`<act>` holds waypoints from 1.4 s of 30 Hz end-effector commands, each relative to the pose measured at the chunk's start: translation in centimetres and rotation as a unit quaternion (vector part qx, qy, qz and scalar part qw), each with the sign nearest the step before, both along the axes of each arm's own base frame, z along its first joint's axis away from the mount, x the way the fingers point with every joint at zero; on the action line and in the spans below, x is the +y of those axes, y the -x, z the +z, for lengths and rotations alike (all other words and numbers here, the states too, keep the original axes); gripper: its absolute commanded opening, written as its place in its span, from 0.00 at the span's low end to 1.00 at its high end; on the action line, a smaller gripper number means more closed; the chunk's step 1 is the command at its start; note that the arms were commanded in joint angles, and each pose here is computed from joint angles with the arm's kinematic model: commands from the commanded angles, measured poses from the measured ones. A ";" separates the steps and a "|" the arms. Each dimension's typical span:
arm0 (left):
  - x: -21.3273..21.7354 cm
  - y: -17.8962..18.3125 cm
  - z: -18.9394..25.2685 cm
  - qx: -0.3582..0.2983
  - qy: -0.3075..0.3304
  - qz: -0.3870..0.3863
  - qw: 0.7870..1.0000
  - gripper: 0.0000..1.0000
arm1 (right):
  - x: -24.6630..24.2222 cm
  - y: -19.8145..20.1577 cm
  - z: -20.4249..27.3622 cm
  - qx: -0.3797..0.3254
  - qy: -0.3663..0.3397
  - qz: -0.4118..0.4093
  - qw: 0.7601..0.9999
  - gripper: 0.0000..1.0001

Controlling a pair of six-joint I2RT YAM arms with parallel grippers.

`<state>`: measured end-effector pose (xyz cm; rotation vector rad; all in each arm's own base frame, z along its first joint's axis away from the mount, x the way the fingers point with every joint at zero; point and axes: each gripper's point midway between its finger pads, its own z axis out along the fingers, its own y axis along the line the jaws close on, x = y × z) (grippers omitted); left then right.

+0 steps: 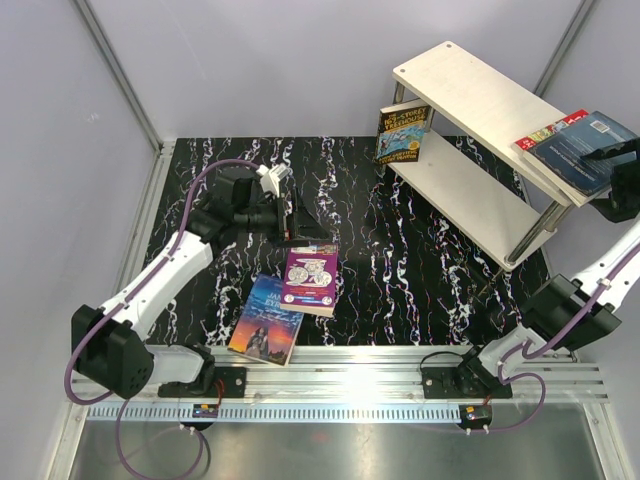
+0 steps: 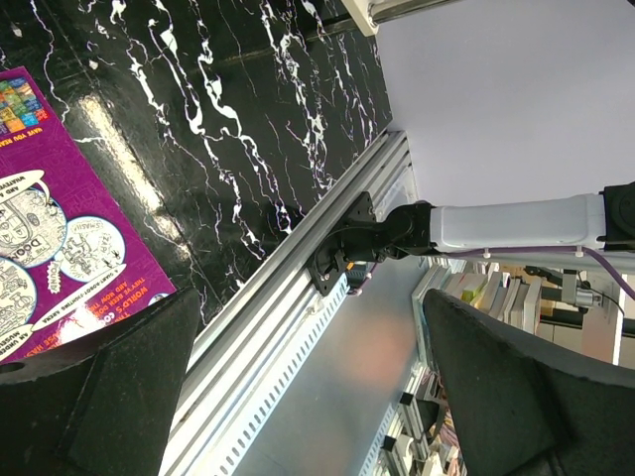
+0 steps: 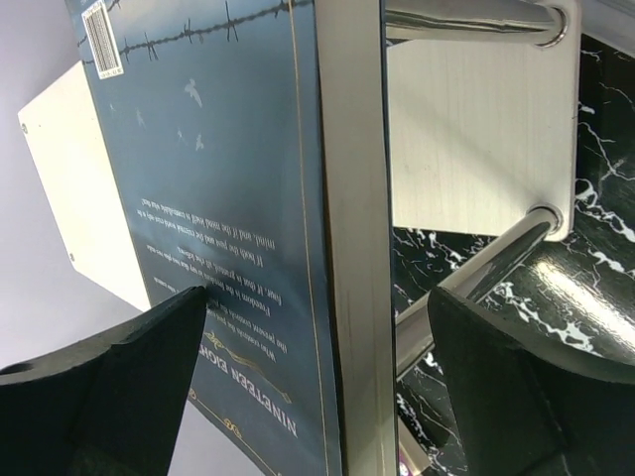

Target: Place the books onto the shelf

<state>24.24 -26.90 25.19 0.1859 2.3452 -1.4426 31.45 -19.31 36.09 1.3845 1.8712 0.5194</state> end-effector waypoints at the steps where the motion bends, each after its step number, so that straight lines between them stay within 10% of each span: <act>1: -0.2 0.2 1.1 -0.017 0.013 -0.019 1.000 0.99 | 2.8 3.9 -0.5 0.055 -0.020 -0.007 0.998 1.00; 21: -0.2 0.1 0.8 -0.011 0.007 -0.019 1.000 0.99 | -0.1 4.6 -0.4 0.096 0.040 -0.040 0.994 1.00; 31: -0.7 -0.5 1.3 -0.023 0.006 -0.028 0.999 0.99 | 2.6 5.2 5.7 -0.012 0.081 -0.052 0.995 1.00; 33: -0.7 -0.5 1.2 -0.021 0.004 -0.027 0.999 0.99 | 1.7 6.2 5.8 0.009 0.109 -0.080 0.991 0.89; 36: -0.7 -0.5 0.9 -0.016 0.002 -0.026 1.000 0.99 | 0.1 7.5 5.4 0.048 0.139 -0.112 0.983 0.23; 42: -0.6 0.0 0.1 -0.008 -0.007 -0.029 1.000 0.99 | -1.2 8.4 4.0 0.092 0.149 -0.131 0.976 0.00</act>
